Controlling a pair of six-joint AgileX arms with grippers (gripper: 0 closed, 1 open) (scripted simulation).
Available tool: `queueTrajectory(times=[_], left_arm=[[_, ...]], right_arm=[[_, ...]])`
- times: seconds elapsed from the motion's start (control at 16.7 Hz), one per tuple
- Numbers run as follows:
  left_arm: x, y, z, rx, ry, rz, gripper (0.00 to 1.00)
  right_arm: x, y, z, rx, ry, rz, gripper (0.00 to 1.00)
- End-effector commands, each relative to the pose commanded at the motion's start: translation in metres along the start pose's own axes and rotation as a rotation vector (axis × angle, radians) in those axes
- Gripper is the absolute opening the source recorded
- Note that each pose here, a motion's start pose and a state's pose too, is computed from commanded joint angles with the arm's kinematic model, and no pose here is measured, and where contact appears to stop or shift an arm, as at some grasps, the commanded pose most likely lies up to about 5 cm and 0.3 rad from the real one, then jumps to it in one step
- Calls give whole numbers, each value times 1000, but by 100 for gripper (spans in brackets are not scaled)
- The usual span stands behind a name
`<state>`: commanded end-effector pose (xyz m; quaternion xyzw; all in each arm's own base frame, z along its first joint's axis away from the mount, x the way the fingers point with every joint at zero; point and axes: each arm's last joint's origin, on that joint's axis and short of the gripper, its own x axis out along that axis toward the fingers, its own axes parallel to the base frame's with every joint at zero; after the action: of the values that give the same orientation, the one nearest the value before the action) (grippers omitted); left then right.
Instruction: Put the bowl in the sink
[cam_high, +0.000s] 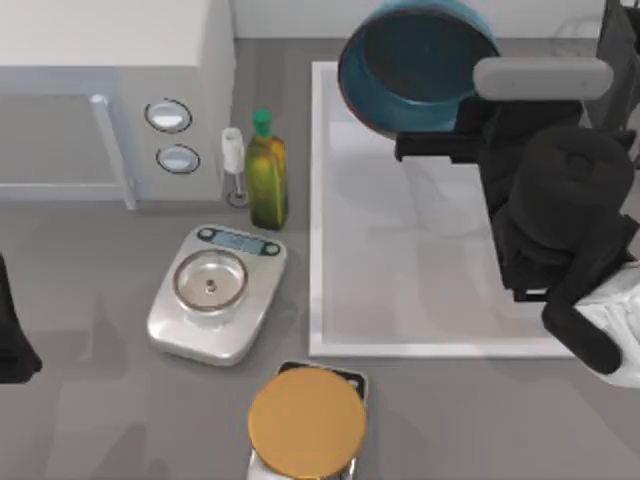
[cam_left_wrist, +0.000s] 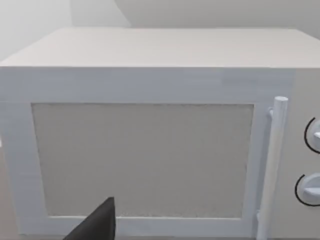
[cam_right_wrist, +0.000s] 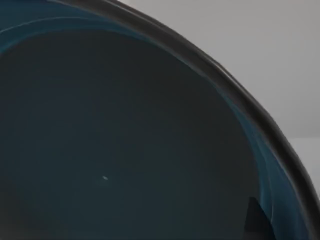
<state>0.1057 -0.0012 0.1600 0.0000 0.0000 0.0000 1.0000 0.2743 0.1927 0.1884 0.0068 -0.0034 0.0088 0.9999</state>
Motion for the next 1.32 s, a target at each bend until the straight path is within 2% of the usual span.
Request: queueTrajectory(times=[0.3, 0.72, 1.08, 1.32], left_arm=[[0, 0, 0, 0, 0, 0, 100], [0, 0, 0, 0, 0, 0, 100], [0, 0, 0, 0, 0, 0, 100], [0, 0, 0, 0, 0, 0, 100]], right_arm=[[5, 13, -42, 64, -42, 27, 0], [-3, -7, -119, -3, -3, -21, 0], [-5, -11, -129, -14, 7, -28, 0], [-5, -11, -129, -14, 7, -28, 30]])
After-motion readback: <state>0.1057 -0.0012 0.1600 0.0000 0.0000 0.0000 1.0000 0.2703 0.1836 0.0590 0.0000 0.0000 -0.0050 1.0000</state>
